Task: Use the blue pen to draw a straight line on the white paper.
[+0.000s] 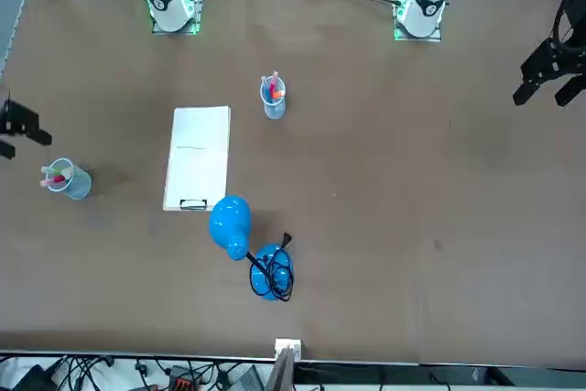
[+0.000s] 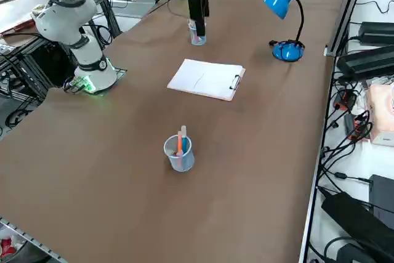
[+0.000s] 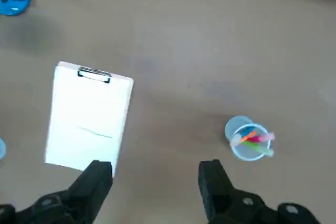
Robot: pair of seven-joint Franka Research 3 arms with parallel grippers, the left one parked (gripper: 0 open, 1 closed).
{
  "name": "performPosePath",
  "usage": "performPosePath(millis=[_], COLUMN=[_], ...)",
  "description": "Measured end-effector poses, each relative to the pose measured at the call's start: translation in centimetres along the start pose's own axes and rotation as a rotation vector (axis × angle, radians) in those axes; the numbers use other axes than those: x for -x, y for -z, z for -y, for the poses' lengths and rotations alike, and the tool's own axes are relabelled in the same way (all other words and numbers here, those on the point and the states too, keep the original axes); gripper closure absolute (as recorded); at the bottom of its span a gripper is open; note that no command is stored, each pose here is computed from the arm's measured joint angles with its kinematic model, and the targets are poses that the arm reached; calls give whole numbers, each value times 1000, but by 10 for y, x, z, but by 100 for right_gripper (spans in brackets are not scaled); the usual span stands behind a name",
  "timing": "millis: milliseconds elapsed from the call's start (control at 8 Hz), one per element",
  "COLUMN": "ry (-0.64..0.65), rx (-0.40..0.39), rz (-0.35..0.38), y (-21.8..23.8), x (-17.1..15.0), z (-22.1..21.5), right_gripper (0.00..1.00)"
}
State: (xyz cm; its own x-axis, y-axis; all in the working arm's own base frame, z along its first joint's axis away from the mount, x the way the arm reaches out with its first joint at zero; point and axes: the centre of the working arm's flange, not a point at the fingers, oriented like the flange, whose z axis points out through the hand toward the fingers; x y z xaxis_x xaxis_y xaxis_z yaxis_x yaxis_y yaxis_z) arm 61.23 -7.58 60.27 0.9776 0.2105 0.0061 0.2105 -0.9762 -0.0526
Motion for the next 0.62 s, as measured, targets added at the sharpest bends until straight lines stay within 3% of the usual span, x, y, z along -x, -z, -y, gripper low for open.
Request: performPosePath(millis=[625], ry=[-116], rx=[9], rz=[-1], y=[24], x=[33], z=[53], right_gripper=[0])
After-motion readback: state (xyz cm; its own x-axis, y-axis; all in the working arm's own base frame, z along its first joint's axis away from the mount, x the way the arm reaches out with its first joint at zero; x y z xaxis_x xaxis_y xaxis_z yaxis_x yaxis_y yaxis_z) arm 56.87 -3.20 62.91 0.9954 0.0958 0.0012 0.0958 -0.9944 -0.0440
